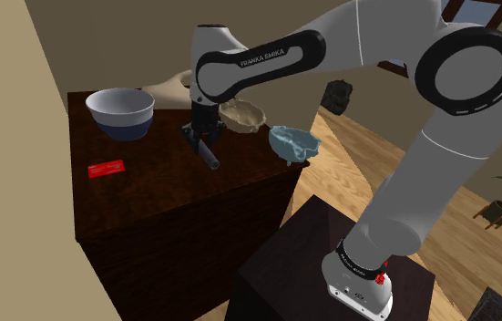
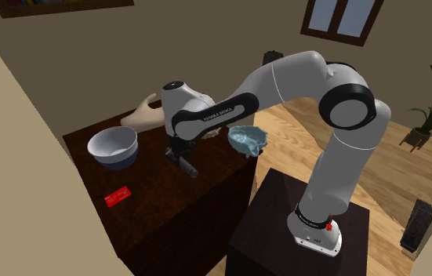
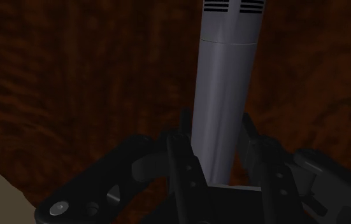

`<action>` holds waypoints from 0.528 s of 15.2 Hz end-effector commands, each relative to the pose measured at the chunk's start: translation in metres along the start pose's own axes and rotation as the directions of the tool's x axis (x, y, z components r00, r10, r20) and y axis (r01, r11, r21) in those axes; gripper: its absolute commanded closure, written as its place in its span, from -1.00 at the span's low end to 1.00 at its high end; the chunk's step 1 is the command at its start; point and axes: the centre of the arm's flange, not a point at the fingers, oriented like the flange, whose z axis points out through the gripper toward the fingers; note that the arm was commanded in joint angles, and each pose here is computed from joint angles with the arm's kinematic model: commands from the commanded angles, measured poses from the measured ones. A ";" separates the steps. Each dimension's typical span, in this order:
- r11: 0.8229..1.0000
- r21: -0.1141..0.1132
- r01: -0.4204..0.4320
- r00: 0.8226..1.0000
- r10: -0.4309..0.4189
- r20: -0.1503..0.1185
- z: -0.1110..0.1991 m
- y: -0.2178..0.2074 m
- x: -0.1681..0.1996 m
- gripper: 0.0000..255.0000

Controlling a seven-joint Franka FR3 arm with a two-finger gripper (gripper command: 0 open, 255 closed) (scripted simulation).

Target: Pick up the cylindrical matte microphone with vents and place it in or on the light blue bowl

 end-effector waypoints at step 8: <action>1.000 0.000 0.000 1.000 0.000 0.000 -0.047 -0.003 -0.001 1.00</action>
